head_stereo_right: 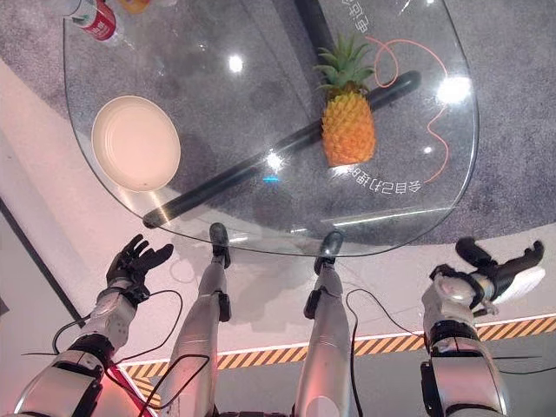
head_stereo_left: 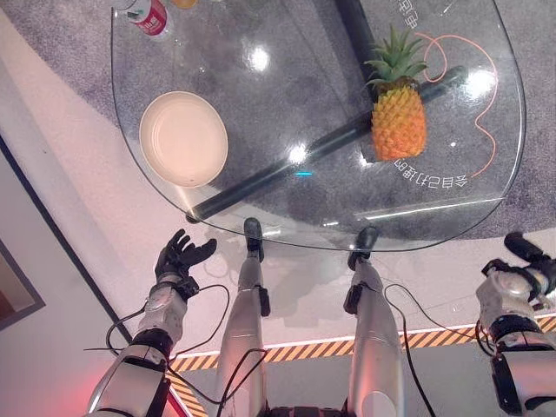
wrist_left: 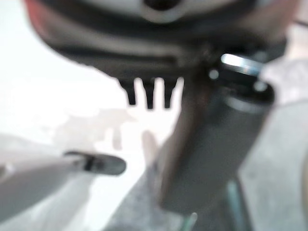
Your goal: Pick up the fruit to the plate
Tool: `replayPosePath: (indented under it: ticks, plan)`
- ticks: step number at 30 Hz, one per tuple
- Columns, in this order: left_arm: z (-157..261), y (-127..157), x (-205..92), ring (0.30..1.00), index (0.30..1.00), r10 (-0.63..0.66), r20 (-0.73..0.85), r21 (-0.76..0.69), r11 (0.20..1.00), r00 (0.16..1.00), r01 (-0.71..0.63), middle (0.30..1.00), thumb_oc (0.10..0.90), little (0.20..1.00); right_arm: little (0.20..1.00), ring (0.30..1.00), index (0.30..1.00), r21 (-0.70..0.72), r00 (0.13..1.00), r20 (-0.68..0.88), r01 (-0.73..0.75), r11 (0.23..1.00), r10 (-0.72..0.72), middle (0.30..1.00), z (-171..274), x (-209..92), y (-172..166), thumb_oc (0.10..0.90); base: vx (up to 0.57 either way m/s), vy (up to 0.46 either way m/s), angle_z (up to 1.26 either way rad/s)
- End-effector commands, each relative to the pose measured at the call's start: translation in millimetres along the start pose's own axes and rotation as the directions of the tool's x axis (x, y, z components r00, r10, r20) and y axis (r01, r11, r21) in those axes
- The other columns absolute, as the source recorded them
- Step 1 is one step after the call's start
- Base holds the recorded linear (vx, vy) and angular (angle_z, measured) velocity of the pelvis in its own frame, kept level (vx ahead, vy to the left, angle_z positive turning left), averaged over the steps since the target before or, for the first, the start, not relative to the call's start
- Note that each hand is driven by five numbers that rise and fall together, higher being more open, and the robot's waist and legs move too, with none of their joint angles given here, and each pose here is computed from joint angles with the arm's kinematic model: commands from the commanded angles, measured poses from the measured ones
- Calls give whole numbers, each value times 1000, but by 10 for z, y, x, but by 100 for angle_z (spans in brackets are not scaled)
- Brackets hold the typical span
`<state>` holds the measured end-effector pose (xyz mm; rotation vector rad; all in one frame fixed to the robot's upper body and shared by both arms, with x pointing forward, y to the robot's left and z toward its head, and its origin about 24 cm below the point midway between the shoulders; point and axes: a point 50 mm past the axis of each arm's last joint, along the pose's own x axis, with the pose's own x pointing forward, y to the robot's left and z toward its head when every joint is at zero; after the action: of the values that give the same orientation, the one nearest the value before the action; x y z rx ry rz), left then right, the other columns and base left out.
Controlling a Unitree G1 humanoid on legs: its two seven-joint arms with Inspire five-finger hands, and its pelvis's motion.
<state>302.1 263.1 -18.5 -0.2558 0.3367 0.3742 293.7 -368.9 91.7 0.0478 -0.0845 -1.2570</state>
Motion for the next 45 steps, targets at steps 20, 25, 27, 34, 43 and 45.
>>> replayPosePath:
  ticks: [20, 25, 27, 34, 43, 45]
  plan:
    - [-176, 334, -118, 900, 900, 82, -12, -17, 997, 997, -82, 900, 800, 900, 900, 900, 900, 167, 631, 770, -343, 925, 95, 900, 1621, -863, 431, 800, -2, 40, -1]
    - [-267, 304, -156, 900, 900, 77, -18, -23, 997, 997, -78, 900, 800, 900, 900, 900, 900, 41, 543, 800, -475, 879, 256, 900, 1595, -1154, 549, 800, 0, 7, 0]
    - [-274, 289, -156, 900, 900, 75, -20, -23, 997, 997, -75, 900, 800, 900, 900, 900, 900, -17, 512, 794, -522, 853, 329, 900, 1570, -1244, 604, 800, 0, 0, 0]
    - [-331, 240, -170, 900, 900, 63, -28, -18, 998, 998, -64, 900, 800, 900, 900, 900, 900, -156, 443, 734, -628, 763, 515, 900, 1428, -1475, 753, 800, 0, 0, 0]
    - [-330, 200, -158, 900, 900, 53, -31, -18, 998, 998, -53, 900, 800, 900, 900, 900, 900, -248, 415, 661, -666, 704, 625, 900, 1246, -1596, 843, 800, 0, 0, 0]
    - [-328, 187, -154, 900, 900, 54, -32, -17, 998, 998, -54, 900, 800, 900, 900, 900, 900, -255, 423, 646, -665, 702, 635, 900, 1208, -1601, 851, 800, 0, 0, 0]
